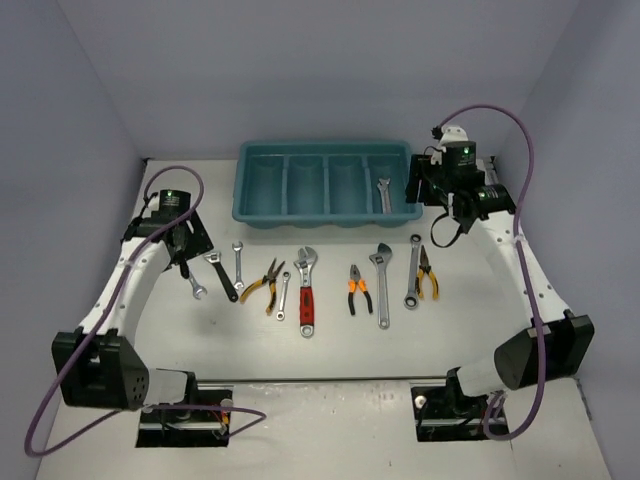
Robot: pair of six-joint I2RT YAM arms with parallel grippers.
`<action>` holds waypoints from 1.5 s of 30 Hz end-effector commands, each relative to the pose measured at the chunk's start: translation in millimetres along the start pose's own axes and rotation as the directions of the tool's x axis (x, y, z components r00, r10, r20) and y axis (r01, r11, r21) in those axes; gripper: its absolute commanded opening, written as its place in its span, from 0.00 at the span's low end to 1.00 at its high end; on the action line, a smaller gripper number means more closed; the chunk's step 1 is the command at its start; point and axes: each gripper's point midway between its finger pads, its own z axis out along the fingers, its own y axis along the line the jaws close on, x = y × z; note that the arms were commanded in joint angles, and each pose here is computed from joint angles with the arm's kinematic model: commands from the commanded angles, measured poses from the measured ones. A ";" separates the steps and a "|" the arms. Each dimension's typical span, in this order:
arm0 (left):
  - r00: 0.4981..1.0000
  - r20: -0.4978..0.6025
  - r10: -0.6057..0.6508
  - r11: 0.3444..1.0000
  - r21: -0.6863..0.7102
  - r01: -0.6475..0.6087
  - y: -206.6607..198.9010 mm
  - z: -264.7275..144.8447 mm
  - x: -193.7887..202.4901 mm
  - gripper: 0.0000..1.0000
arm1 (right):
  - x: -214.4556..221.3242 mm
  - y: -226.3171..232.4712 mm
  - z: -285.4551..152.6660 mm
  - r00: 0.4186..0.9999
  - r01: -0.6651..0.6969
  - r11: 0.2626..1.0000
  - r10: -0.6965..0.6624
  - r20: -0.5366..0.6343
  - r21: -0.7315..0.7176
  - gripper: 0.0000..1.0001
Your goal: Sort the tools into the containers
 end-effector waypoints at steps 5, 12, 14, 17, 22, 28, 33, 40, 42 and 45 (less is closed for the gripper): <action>0.999 -0.037 0.031 0.998 -0.053 -0.033 -8.2 63.4 -13.4 0.70 | 28.0 6.9 -34.4 0.999 -0.037 0.997 0.039 0.023 -0.067 0.58; 0.998 -0.061 -0.014 0.998 -0.056 0.010 5.4 96.0 -7.9 0.65 | 48.9 9.3 -46.9 0.999 -0.039 0.994 0.040 0.010 -0.103 0.58; 0.997 -0.073 -0.023 0.999 -0.041 0.020 7.8 106.1 -2.7 0.64 | 53.1 10.0 -49.0 0.999 -0.041 0.993 0.042 0.006 -0.111 0.58; 0.995 -0.090 -0.046 0.999 -0.023 0.044 13.4 121.5 5.4 0.62 | 57.8 13.9 -50.3 0.999 -0.052 0.990 0.051 -0.006 -0.133 0.58; 0.992 -0.099 -0.078 0.997 0.004 0.079 16.4 140.2 12.1 0.55 | 64.4 17.3 -49.6 0.998 -0.059 0.986 0.056 -0.025 -0.154 0.59; 0.990 -0.111 -0.091 0.996 0.002 0.091 15.7 156.0 12.2 0.45 | 67.9 22.0 -48.5 0.998 -0.057 0.981 0.051 -0.041 -0.183 0.59; 0.984 -0.150 -0.093 0.995 -0.047 0.087 22.8 160.7 21.2 0.33 | 67.9 22.2 -48.5 0.998 -0.059 0.981 0.052 -0.042 -0.183 0.60; 0.972 -0.200 -0.124 0.992 -0.051 0.117 22.6 161.3 38.6 0.01 | 69.9 27.5 -46.9 0.996 -0.072 0.976 0.061 -0.060 -0.206 0.61; 0.969 -0.209 -0.131 0.991 -0.037 0.127 19.7 158.1 39.6 0.00 | 70.1 31.3 -46.7 0.996 -0.072 0.971 0.058 -0.067 -0.227 0.61; 0.968 -0.206 -0.146 0.989 -0.011 0.147 15.1 148.0 35.1 0.00 | 70.7 40.9 -48.3 0.996 -0.067 0.960 0.048 -0.076 -0.271 0.61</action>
